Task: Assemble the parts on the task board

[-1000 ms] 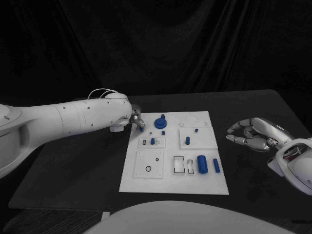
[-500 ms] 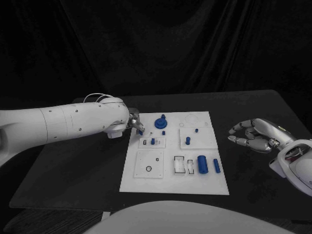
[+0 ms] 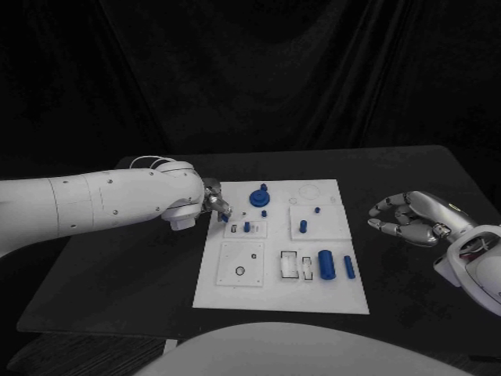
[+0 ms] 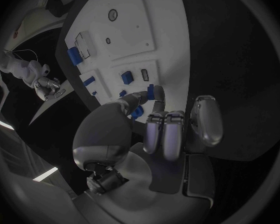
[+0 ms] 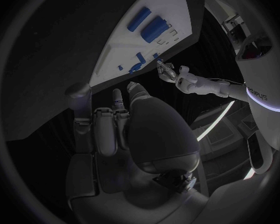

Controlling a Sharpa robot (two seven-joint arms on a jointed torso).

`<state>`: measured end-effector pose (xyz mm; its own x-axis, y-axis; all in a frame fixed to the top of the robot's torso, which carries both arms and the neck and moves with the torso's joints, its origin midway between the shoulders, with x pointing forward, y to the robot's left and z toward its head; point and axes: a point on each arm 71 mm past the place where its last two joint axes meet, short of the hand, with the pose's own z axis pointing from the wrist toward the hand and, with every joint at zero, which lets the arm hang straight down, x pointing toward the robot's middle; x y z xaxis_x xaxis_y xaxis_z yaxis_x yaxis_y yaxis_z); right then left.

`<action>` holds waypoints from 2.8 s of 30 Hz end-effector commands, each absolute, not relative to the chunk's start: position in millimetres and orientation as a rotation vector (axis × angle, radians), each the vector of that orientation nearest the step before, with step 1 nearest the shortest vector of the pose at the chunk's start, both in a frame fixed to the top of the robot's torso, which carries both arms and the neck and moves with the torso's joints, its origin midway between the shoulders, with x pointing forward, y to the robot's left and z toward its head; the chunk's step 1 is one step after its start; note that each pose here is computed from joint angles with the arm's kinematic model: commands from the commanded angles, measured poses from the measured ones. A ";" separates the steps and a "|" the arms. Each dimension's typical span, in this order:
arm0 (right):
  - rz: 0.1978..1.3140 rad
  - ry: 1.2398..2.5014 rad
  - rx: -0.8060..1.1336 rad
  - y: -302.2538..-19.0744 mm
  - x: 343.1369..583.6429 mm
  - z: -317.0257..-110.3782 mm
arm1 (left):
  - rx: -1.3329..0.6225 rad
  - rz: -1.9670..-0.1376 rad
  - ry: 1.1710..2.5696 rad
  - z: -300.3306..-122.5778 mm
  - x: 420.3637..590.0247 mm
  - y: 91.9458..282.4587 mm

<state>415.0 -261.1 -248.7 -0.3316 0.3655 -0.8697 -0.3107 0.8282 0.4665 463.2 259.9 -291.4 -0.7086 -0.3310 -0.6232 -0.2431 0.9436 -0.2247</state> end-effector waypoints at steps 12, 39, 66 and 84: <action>0.673 1.788 0.050 -261.4 414.9 -249.9 | -0.360 -0.165 2.334 -290.0 464.3 252.9; 0.672 1.789 0.051 -262.0 414.7 -250.7 | -0.350 -0.209 2.345 -305.6 451.9 242.9; 0.659 1.796 0.060 -265.4 413.4 -252.0 | -0.346 -0.209 2.378 -315.0 442.3 241.7; 0.658 1.804 0.060 -264.2 413.4 -253.6 | -0.341 -0.206 2.393 -315.5 438.8 241.4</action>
<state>413.7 -263.5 -252.0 -0.3370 0.3643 -0.8681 -0.2977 0.8335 0.4654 442.3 241.5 -311.2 -0.6995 -0.3119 -0.6429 -0.1916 0.9487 -0.2517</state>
